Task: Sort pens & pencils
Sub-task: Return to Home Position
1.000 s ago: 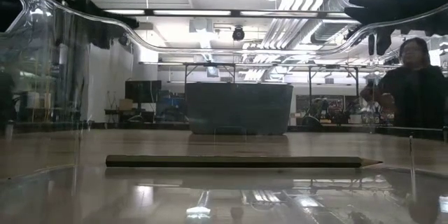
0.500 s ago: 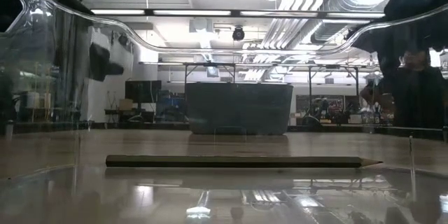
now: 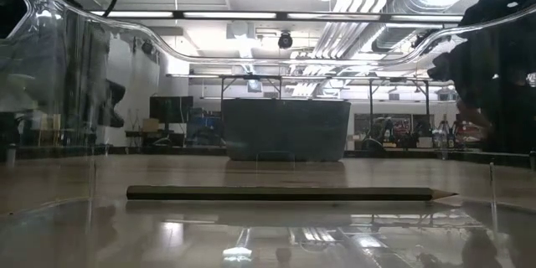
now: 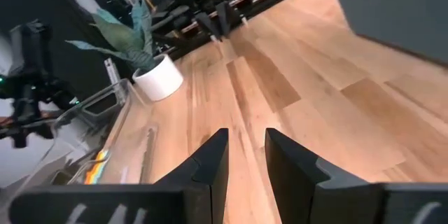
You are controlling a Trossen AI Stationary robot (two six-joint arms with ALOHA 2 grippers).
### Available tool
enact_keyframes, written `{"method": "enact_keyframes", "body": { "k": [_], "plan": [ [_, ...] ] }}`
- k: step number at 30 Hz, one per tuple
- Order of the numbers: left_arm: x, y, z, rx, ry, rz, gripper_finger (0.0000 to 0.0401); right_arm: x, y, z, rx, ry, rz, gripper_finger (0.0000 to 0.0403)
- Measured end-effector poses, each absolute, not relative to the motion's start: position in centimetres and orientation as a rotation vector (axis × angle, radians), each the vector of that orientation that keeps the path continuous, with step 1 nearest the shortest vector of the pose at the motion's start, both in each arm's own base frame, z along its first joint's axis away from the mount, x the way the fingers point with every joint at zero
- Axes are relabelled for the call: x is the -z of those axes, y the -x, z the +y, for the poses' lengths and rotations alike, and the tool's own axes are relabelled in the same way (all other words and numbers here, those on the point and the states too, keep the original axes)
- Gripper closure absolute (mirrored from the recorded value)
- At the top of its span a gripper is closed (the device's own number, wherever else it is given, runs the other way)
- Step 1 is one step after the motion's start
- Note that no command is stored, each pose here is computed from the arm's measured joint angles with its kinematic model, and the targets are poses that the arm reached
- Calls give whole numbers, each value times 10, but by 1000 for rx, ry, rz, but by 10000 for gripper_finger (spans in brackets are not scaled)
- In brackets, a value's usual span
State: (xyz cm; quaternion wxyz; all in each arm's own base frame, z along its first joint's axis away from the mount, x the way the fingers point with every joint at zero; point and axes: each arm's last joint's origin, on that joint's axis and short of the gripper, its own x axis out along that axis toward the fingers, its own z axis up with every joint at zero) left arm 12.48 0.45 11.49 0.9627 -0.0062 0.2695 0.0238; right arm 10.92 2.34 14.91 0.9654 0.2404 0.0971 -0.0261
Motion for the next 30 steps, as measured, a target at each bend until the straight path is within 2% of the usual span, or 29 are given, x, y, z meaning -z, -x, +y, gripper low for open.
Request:
{"method": "enact_keyframes", "body": {
  "k": [14,21,30],
  "plan": [
    [-120,-116,4,-26,-15,748,350,-148,-109,25,2,-459,223,318],
    [-121,-117,6,-83,-31,730,350,-148,-109,25,-4,-436,225,318],
    [-123,-120,8,-162,-67,579,350,-148,-109,25,-2,-438,225,318]
  ]
}}
